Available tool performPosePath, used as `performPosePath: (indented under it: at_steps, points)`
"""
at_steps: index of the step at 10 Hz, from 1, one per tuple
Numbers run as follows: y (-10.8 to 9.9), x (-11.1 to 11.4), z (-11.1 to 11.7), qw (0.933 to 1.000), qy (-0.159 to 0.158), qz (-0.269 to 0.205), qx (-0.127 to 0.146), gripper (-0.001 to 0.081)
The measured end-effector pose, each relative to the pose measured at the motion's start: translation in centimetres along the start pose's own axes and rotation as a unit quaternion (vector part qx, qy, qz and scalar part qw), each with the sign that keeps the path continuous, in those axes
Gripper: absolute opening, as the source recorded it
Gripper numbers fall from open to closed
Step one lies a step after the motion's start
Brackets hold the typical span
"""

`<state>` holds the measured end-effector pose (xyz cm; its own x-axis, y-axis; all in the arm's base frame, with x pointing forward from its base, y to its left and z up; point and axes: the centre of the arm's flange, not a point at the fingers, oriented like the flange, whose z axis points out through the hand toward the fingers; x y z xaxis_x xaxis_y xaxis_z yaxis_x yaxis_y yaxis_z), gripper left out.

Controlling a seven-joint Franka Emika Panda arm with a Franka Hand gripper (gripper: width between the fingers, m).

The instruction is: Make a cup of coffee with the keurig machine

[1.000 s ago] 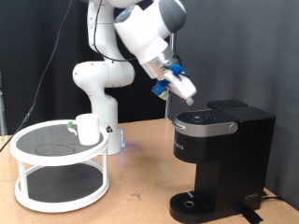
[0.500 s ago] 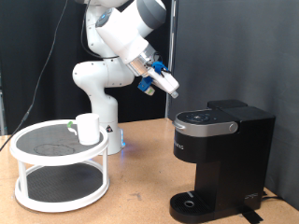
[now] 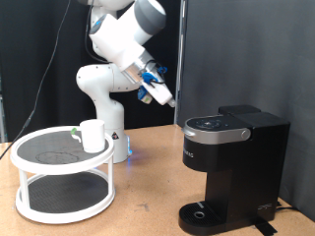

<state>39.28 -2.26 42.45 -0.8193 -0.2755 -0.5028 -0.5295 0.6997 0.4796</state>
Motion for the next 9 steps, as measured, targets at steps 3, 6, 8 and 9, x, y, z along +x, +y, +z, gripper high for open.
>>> performPosePath:
  at_steps: [3,6,8,9]
  points:
    - [-0.2,2.3,-3.6,0.9995,0.003,-0.013,-0.028,0.0]
    - [-0.2,3.6,-5.5,0.9992,-0.005,-0.012,-0.037,0.0]
    - [-0.6,4.3,-5.8,0.9994,-0.006,-0.021,-0.027,0.0]
    - [-0.9,5.2,-6.5,0.9995,-0.005,-0.024,-0.022,0.0]
